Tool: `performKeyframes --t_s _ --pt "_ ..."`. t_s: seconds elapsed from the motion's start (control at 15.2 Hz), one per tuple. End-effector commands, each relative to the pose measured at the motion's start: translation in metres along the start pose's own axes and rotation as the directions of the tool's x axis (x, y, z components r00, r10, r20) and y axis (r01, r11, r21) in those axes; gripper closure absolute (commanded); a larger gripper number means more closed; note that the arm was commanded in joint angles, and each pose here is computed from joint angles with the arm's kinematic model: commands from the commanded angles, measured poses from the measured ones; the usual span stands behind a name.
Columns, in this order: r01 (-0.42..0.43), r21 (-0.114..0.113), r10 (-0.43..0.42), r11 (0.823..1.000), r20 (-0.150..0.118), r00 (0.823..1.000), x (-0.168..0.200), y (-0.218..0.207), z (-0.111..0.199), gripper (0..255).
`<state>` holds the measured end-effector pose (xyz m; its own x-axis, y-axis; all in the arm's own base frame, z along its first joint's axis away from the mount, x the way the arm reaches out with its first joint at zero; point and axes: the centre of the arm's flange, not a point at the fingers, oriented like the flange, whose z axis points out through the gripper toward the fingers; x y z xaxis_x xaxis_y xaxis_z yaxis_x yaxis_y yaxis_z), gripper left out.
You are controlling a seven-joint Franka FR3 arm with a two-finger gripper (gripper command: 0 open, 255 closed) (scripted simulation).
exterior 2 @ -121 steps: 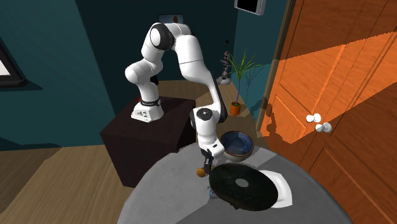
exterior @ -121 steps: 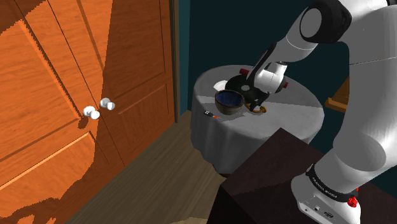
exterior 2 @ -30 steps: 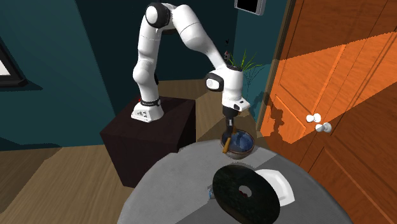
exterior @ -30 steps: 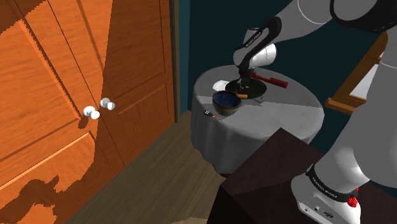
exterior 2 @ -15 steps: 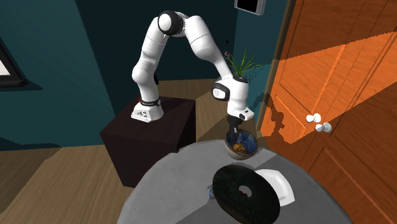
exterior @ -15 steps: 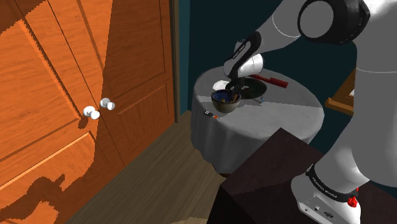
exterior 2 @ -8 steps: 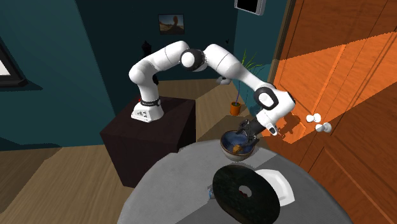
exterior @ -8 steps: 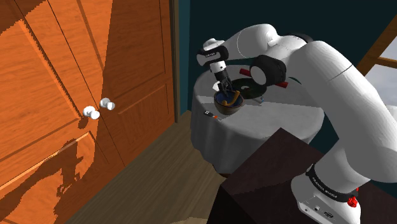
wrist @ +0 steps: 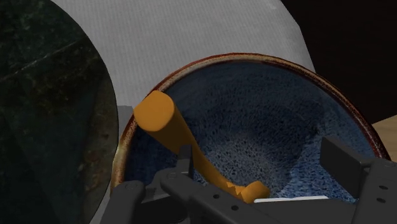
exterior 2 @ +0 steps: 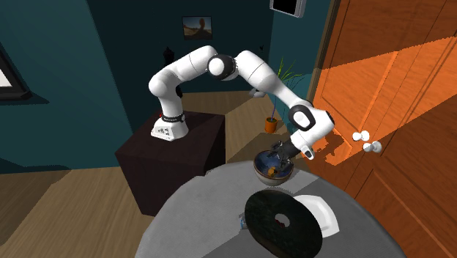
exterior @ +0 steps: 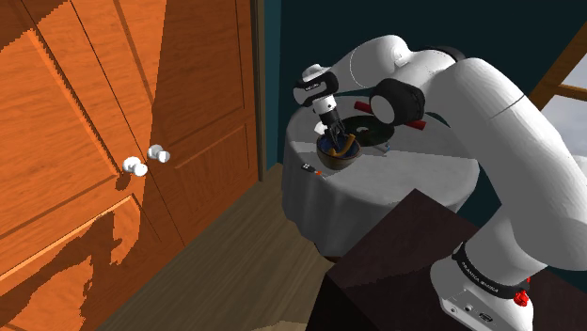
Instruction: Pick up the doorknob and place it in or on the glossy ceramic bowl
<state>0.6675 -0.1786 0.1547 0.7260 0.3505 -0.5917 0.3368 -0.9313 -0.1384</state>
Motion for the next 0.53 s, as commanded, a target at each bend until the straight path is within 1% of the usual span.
performKeyframes --t_s 0.0,0.2,0.26,0.46 --pt "0.000 0.001 0.000 1.000 0.001 1.000 0.0000 0.0000 0.0013 0" --pt "0.000 0.001 0.000 1.000 0.001 1.000 0.0000 0.0000 0.0013 0" --pt "0.000 0.001 0.000 1.000 0.001 1.000 0.0001 0.0000 0.0012 255" --pt "0.000 0.001 0.000 1.000 0.001 1.000 0.0000 0.0000 0.0014 255"
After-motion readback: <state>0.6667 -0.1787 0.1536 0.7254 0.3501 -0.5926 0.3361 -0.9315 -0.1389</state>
